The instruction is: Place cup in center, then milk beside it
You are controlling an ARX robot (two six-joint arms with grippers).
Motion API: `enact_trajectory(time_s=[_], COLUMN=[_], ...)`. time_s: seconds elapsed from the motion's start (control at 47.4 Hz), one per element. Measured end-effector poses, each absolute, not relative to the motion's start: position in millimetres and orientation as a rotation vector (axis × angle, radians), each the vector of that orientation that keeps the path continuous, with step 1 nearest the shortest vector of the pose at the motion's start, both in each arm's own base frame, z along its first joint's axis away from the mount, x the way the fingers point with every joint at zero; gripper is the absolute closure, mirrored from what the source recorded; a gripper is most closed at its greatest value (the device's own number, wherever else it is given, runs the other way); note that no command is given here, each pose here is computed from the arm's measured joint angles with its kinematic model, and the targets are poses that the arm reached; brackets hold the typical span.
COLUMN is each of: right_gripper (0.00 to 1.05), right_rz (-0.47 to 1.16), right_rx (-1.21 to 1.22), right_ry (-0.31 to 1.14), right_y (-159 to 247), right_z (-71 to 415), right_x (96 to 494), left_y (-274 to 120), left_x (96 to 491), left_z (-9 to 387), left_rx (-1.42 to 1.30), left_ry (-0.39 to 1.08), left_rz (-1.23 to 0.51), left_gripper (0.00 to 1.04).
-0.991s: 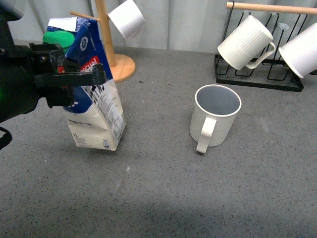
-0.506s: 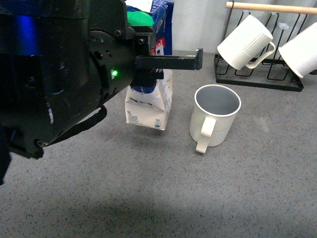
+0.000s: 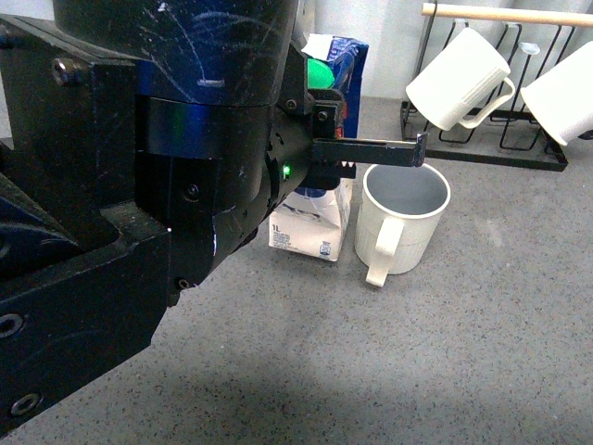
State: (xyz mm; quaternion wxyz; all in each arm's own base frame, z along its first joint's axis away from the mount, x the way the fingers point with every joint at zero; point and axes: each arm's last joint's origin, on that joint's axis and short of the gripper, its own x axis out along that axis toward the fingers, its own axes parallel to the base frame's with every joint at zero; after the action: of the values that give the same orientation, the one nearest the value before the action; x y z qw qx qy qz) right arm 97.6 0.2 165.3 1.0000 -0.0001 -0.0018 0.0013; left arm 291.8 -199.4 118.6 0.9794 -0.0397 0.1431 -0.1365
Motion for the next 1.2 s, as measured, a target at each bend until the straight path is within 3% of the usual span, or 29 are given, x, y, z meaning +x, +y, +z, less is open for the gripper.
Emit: enact_trajectory(time_s=[0.337,0.738,0.97,1.202], right_gripper=[0.09,0.09,0.09,0.09], right_rz=[0.003,0.003,0.003,0.003], right_rx=[0.000,0.000,0.000,0.000], right_ry=[-0.004,-0.004,-0.004,-0.004], right_y=[0.2,0.2,0.2,0.2], right_z=[165.3,165.3,165.3,165.3], right_x=[97.6,97.6,97.6,97.6], left_y=[-204.7,-202.1,-189.3,-179.1], left_x=[289.1,280.1,275.4,270.4], left_z=[115.0,130.1,142.4,151.8], left_rx=[-0.068,-0.082,-0.099,-0.135], left_ry=[0.292,0.267,0.248,0.230], left_rz=[-0.268,-0.286,-0.273,-0.255], left_gripper=[0.99,0.44,0.07,0.06])
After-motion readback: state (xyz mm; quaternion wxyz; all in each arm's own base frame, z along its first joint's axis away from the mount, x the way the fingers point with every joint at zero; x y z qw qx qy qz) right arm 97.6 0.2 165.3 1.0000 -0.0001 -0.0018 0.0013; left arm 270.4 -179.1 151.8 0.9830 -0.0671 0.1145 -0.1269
